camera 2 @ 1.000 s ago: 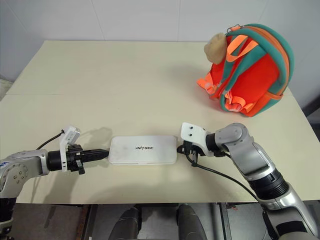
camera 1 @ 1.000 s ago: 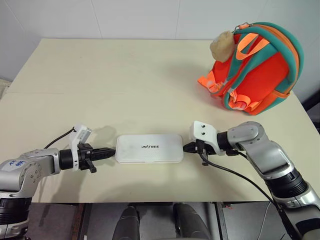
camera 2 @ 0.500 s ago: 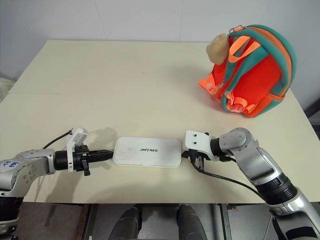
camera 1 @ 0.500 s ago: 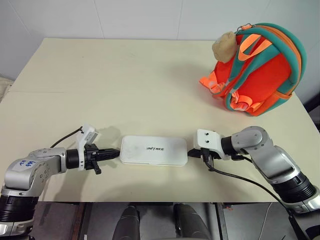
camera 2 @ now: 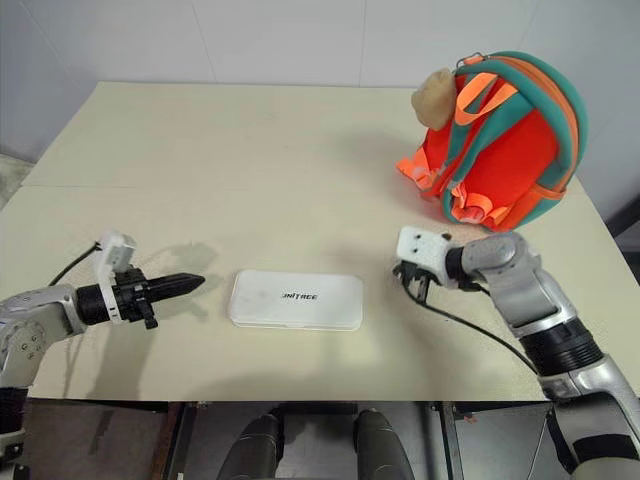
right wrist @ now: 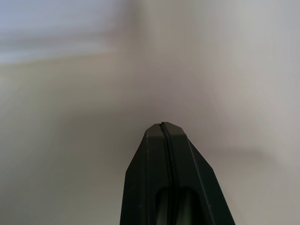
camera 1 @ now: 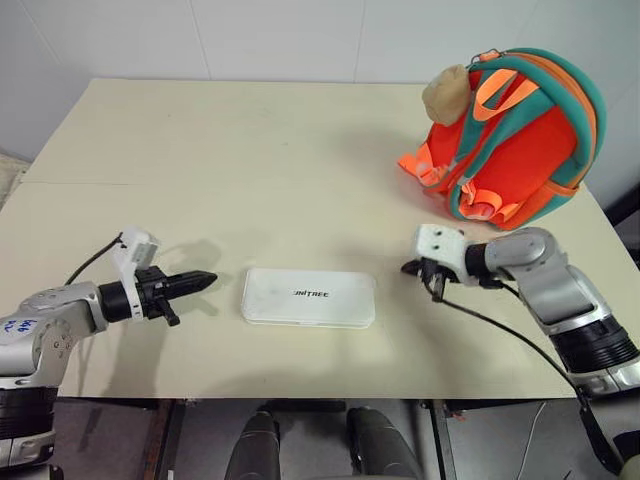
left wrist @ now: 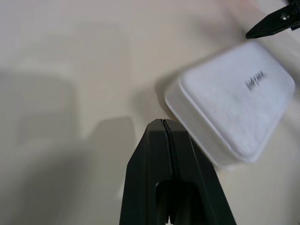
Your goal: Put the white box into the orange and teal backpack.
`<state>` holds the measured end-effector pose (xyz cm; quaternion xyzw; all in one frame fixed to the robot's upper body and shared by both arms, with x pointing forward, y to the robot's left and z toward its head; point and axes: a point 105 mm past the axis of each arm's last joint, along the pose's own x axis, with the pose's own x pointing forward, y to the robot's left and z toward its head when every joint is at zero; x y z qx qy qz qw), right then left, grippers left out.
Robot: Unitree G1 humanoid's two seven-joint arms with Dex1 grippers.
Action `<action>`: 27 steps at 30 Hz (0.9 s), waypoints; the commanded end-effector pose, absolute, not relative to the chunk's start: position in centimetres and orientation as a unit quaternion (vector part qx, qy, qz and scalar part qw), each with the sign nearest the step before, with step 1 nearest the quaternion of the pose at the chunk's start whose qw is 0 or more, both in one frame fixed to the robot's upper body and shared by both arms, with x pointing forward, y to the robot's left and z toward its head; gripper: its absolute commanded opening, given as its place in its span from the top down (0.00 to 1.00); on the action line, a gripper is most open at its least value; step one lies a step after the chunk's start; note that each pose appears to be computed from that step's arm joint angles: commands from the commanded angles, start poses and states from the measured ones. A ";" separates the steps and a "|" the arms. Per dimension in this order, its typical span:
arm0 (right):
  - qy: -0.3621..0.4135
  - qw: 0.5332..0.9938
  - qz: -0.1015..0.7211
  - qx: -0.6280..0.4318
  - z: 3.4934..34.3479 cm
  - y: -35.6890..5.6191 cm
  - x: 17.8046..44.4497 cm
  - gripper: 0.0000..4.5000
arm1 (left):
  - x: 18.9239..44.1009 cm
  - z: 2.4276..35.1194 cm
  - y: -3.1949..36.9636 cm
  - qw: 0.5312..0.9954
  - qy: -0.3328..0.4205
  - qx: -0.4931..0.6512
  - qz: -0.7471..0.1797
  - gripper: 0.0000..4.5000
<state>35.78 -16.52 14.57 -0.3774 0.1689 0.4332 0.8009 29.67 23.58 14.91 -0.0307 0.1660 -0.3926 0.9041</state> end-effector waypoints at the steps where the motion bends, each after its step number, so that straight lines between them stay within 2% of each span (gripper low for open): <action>1: 0.101 0.833 0.412 -0.354 17.6 -16.0 36.9 1.00 | 30.6 16.6 24.5 0.920 0.121 -0.022 -0.372 1.00; 5: 0.085 0.845 0.414 -0.328 18.0 -15.5 36.9 1.00 | 31.5 16.9 24.5 0.925 0.107 -0.039 -0.364 1.00; 8: 0.057 0.853 0.414 -0.314 18.6 -15.0 37.0 1.00 | 31.7 17.3 23.9 0.913 0.110 -0.090 -0.382 0.79; 9: 0.049 0.858 0.409 -0.306 18.8 -14.8 37.1 0.96 | 31.6 17.5 23.4 0.905 0.112 -0.108 -0.397 0.73; 11: 0.048 0.859 0.413 -0.299 18.9 -14.6 36.9 0.87 | 31.6 17.9 23.1 0.896 0.111 -0.123 -0.411 0.59; 19: 0.052 0.844 0.435 -0.309 19.0 -14.5 35.2 0.25 | 31.9 18.4 23.8 0.895 0.117 -0.133 -0.409 0.03; 22: 0.062 0.835 0.441 -0.322 18.8 -15.0 34.4 0.01 | 31.9 18.3 24.2 0.897 0.126 -0.129 -0.405 0.00; 27: 0.088 0.818 0.444 -0.354 17.6 -15.7 33.9 0.01 | 32.0 18.2 24.4 0.895 0.130 -0.136 -0.406 0.00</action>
